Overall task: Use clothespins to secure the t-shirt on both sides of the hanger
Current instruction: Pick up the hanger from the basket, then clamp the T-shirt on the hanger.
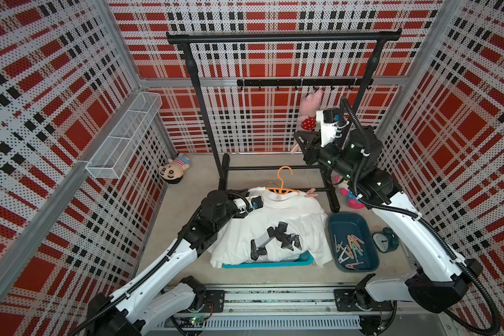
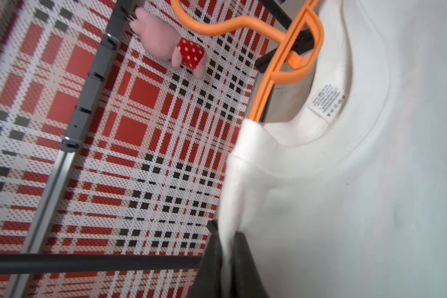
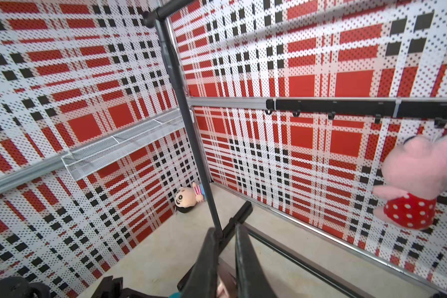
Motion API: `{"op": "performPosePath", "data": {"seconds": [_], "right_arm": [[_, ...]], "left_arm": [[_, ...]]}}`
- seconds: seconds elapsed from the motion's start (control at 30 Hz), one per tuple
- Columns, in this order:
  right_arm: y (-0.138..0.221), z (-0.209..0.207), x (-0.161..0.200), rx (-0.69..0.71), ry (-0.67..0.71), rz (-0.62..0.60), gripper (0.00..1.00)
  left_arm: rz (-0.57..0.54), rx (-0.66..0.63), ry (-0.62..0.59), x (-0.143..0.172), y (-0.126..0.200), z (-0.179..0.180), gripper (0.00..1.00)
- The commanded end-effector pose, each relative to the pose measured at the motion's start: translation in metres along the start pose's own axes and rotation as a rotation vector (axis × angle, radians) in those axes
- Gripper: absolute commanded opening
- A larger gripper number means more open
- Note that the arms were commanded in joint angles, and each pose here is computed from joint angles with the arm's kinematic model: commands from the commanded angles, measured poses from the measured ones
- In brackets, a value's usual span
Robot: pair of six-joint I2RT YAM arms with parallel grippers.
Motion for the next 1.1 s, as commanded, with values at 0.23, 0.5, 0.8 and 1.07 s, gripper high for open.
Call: {"op": "performPosePath", "data": {"seconds": [0.23,0.5,0.8,1.07], "right_arm": [[-0.031,0.027,0.073,-0.153,0.038,0.342,0.00],[-0.027,0.036,0.093,-0.172,0.051,0.440,0.00],[-0.022,0.032,0.094,-0.066,-0.024,0.414,0.00],[-0.016,0.036,0.095,0.069,-0.037,0.317,0.00]], "left_arm": [[-0.243,-0.238,-0.246,-0.066,0.021,0.050,0.00],[-0.244,-0.264,-0.410,-0.082,0.022,0.044,0.00],[-0.159,-0.277,-0.474,-0.082,0.021,0.048,0.00],[-0.105,-0.255,-0.448,-0.077,0.020,0.048,0.00]]}}
Point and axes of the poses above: each gripper's point midway between its finger pads, its own y axis back along the fingers, its own z axis along the line the jaws close on, x = y × z, the point moved 3 cm from there along y, back along the fingers, and after that the axes turned 11 degrees about -y, right-handed, at the moved point
